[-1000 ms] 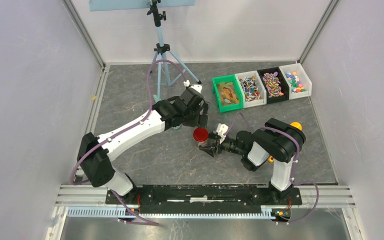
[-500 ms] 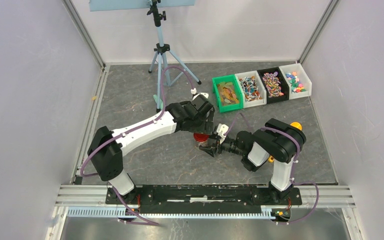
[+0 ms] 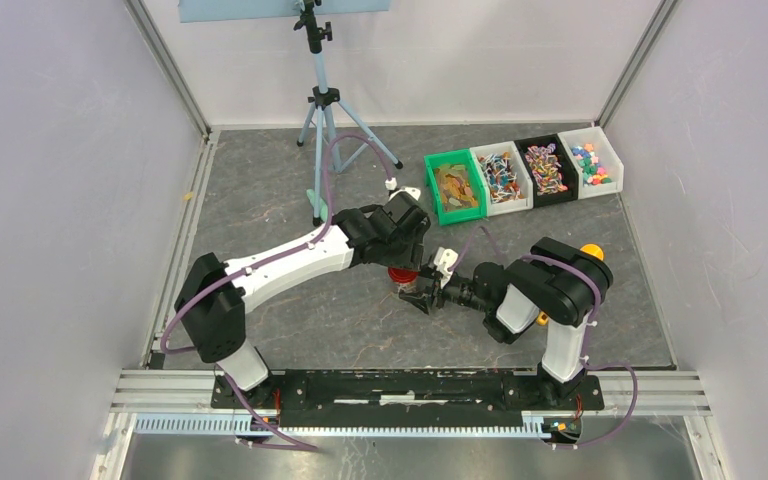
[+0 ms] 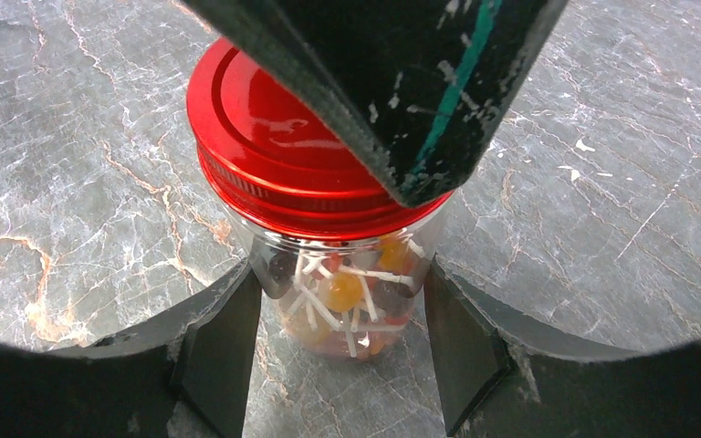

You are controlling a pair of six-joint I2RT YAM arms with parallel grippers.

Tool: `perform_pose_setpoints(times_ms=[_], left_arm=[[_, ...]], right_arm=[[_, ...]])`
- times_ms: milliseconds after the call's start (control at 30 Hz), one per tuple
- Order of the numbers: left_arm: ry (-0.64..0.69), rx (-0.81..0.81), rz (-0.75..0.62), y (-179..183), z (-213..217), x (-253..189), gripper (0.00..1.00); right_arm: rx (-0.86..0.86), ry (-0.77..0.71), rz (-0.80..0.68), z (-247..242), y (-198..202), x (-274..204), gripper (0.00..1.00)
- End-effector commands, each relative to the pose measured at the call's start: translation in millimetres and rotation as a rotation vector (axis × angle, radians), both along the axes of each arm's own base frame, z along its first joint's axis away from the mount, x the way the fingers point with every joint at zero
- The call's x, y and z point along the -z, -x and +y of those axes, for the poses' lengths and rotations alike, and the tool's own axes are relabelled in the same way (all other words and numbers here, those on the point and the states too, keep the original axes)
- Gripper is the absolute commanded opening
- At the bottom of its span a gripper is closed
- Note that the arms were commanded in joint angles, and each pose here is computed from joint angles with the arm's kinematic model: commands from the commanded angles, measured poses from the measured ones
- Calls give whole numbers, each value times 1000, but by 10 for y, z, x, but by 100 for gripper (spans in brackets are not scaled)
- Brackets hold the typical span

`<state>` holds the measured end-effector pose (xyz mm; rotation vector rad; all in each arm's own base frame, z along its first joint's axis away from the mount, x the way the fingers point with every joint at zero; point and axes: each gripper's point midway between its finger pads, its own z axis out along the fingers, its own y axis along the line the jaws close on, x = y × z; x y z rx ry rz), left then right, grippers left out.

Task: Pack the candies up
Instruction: Screw the bottle lid onto the packing bottle.

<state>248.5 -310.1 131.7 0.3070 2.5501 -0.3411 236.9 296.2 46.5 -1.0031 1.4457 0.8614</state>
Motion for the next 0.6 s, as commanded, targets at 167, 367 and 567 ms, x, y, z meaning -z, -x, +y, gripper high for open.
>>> perform_pose_setpoints(times_ms=[167,367,567], left_arm=[[2,461,-110,119,-212,-61,49],[2,750,-214,223,-213,-6,44],[105,988,-178,366,-250,6,48]], right_arm=[[23,-239,-349,-51,-71,-904,51],[4,-241,-347,-62,-59,-907,50],[-15,-245,-347,-59,-49,-922,50]])
